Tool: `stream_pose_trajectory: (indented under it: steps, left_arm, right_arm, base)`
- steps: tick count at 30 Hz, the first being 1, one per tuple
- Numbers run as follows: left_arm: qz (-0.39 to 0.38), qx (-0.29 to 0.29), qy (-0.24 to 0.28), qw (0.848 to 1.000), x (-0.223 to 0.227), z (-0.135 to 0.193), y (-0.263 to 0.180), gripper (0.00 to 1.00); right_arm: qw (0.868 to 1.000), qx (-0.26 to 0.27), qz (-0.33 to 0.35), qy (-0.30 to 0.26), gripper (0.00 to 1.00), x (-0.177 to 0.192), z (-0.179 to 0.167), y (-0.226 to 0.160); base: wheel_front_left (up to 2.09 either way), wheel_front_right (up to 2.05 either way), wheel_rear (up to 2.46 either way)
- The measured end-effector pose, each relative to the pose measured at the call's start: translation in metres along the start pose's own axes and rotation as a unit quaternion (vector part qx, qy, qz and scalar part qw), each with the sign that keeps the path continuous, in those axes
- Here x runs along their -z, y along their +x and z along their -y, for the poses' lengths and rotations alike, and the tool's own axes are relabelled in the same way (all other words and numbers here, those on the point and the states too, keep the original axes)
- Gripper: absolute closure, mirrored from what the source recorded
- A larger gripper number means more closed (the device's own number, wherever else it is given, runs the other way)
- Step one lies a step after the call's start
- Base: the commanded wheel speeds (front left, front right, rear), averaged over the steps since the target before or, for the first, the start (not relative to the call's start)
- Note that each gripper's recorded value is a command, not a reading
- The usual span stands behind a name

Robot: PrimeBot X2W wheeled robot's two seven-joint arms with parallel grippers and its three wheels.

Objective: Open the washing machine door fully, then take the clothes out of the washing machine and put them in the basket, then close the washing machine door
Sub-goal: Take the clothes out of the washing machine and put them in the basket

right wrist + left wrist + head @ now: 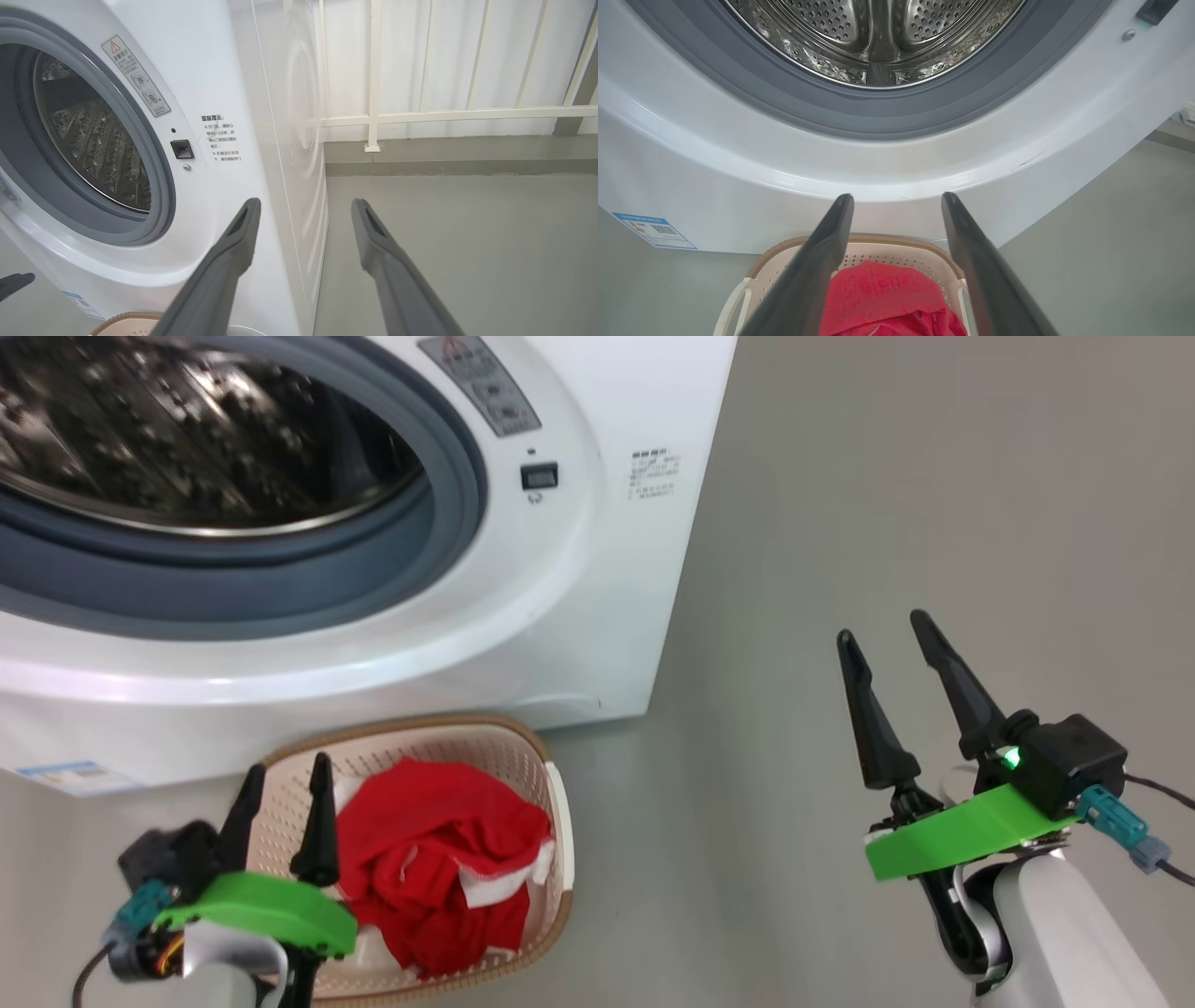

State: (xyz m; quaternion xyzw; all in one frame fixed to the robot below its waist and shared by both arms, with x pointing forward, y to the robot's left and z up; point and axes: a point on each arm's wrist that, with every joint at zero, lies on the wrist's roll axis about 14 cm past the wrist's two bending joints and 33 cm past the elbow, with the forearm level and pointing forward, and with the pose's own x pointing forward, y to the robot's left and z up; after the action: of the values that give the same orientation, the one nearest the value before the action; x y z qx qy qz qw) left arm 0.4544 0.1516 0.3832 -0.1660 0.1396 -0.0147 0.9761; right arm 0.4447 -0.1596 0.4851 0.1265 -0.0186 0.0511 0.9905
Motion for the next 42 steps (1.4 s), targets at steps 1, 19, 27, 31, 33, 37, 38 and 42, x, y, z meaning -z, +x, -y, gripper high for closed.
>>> stream_pose_trajectory:
  steps: [1,19,27,31,33,37,38,42]
  left_arm:
    - [0.010,-0.001,0.000,1.000,-0.006,0.000,-0.005,0.00]
    - [0.177,0.032,0.026,0.983,-0.100,0.017,-0.093,0.00]
    - [0.185,0.032,0.029,0.982,-0.099,0.016,-0.117,0.00]
    - [0.188,0.032,0.037,0.981,-0.100,0.015,-0.123,0.00]
    - [0.185,0.029,0.042,0.981,-0.097,0.013,-0.126,0.00]
    - [0.185,0.028,0.049,0.981,-0.097,0.012,-0.127,0.00]
    - [0.185,0.027,0.049,0.981,-0.097,0.012,-0.127,0.00]
    - [0.186,0.026,0.055,0.981,-0.098,0.011,-0.127,0.00]
  right_arm:
    - [1.000,-0.002,0.003,0.000,0.00,-0.003,-0.002,-0.002]
    - [0.999,-0.011,0.039,-0.003,0.00,-0.038,-0.016,-0.045]
    - [0.999,-0.009,0.049,-0.003,0.00,-0.045,-0.017,-0.060]
    - [0.999,-0.008,0.051,-0.006,0.00,-0.046,-0.017,-0.065]
    - [0.999,-0.008,0.051,-0.006,0.00,-0.046,-0.017,-0.067]
    - [0.999,-0.009,0.053,-0.007,0.00,-0.047,-0.017,-0.067]
    - [0.999,-0.008,0.053,-0.007,0.00,-0.048,-0.017,-0.067]
    - [0.998,-0.008,0.054,-0.007,0.00,-0.048,-0.017,-0.068]
  base:
    - [0.00,0.00,0.00]
    - [0.00,0.00,0.00]
    - [0.00,0.00,0.00]
    - [0.00,0.00,0.00]
    - [0.00,0.00,0.00]
    - [0.00,0.00,0.00]
    - [0.00,0.00,0.00]
    - [0.00,0.00,0.00]
